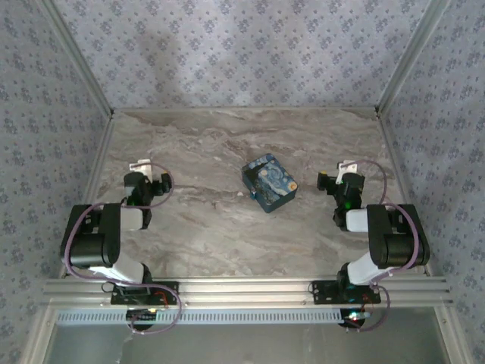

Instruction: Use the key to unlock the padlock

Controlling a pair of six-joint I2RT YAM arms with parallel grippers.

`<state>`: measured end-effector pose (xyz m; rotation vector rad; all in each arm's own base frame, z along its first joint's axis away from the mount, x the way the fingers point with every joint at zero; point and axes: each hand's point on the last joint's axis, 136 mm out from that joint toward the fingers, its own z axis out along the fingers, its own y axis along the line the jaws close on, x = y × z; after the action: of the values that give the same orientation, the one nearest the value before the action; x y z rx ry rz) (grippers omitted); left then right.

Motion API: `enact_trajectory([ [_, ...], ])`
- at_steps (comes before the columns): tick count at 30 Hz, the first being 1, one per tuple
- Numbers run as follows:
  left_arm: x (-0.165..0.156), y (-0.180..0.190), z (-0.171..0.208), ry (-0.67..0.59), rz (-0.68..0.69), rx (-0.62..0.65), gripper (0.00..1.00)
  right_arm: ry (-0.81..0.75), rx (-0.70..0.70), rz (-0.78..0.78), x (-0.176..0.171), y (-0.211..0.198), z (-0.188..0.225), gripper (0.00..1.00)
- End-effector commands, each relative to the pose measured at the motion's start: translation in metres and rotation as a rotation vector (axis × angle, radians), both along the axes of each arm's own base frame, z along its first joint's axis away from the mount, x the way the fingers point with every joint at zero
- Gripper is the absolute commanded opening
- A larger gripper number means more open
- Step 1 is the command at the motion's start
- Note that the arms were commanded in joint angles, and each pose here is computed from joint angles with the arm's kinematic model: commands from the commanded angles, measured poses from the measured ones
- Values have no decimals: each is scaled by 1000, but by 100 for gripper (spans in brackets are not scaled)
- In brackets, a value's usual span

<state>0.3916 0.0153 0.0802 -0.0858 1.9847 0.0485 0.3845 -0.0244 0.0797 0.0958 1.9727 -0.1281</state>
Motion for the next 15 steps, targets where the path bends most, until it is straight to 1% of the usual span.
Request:
enact_trajectory([
  [1, 6, -2, 8, -22, -19, 5, 100, -11, -11, 8, 5, -1, 5, 100],
  [15, 7, -3, 9, -22, -21, 2, 100, -14, -11, 10, 5, -1, 6, 100],
])
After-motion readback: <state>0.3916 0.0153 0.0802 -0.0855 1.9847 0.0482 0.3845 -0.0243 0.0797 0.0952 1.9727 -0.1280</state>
